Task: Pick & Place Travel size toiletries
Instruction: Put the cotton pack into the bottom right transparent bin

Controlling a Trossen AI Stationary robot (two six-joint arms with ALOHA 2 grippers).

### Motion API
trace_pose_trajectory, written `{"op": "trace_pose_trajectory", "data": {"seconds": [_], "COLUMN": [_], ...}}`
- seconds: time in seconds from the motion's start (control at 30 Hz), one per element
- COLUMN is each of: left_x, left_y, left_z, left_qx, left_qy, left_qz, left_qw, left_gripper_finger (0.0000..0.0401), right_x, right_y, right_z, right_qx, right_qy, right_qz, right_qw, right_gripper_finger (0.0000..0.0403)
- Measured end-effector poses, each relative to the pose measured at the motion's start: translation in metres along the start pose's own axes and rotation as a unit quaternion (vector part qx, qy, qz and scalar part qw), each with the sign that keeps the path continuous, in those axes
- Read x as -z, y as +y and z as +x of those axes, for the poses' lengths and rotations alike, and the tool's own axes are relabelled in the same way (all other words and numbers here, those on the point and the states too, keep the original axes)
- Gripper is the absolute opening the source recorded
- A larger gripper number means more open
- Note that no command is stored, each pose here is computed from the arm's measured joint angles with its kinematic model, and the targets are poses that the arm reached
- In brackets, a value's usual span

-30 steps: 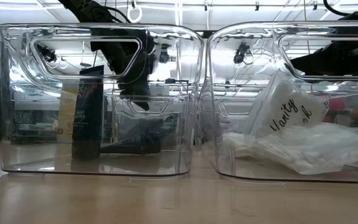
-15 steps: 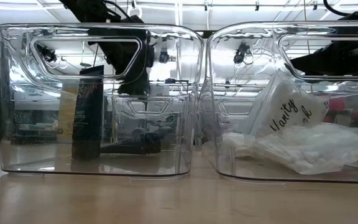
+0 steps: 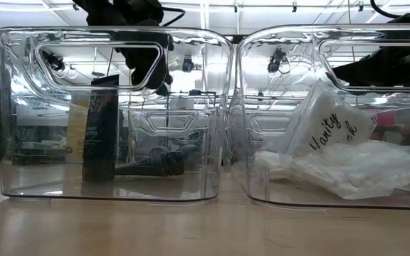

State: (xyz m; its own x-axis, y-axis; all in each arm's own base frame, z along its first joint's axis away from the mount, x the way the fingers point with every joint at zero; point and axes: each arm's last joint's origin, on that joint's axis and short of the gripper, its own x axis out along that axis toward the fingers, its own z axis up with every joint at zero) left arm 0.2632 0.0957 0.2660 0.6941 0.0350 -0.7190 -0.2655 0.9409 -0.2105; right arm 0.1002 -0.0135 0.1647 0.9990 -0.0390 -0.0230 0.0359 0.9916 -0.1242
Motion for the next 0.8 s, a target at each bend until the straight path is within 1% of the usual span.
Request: {"op": "trace_pose_trajectory", "data": {"seconds": [0.1,0.17,0.47,0.57,0.67,0.8], "left_x": [0.001,0.002,0.01,0.015,0.02,0.032], "left_y": [-0.009,-0.018,-0.067,-0.081,-0.095,-0.111], "left_z": [0.002,0.003,0.002,0.003,0.002,-0.003], "left_qx": [0.013,0.026,0.096,0.112,0.132,0.151], "left_qy": [0.003,0.006,0.015,0.024,0.031,0.059], "left_qz": [0.013,0.037,0.096,0.104,0.125,0.18], "left_qw": [1.0,0.999,0.991,0.988,0.983,0.97], "left_gripper_finger": [0.0255,0.0255,0.0255,0.0255,0.0255,0.0255], "right_x": [0.0,0.0,0.0,0.0,0.0,0.0], "right_y": [0.0,0.0,0.0,0.0,0.0,0.0], "right_z": [0.0,0.0,0.0,0.0,0.0,0.0], "right_qx": [0.0,0.0,0.0,0.0,0.0,0.0], "right_qy": [0.0,0.0,0.0,0.0,0.0,0.0], "right_qz": [0.0,0.0,0.0,0.0,0.0,0.0], "right_qw": [1.0,1.0,1.0,1.0,1.0,1.0], "right_gripper_finger": [0.0014,0.0013,0.0014,0.0013,0.0014,0.0014]}}
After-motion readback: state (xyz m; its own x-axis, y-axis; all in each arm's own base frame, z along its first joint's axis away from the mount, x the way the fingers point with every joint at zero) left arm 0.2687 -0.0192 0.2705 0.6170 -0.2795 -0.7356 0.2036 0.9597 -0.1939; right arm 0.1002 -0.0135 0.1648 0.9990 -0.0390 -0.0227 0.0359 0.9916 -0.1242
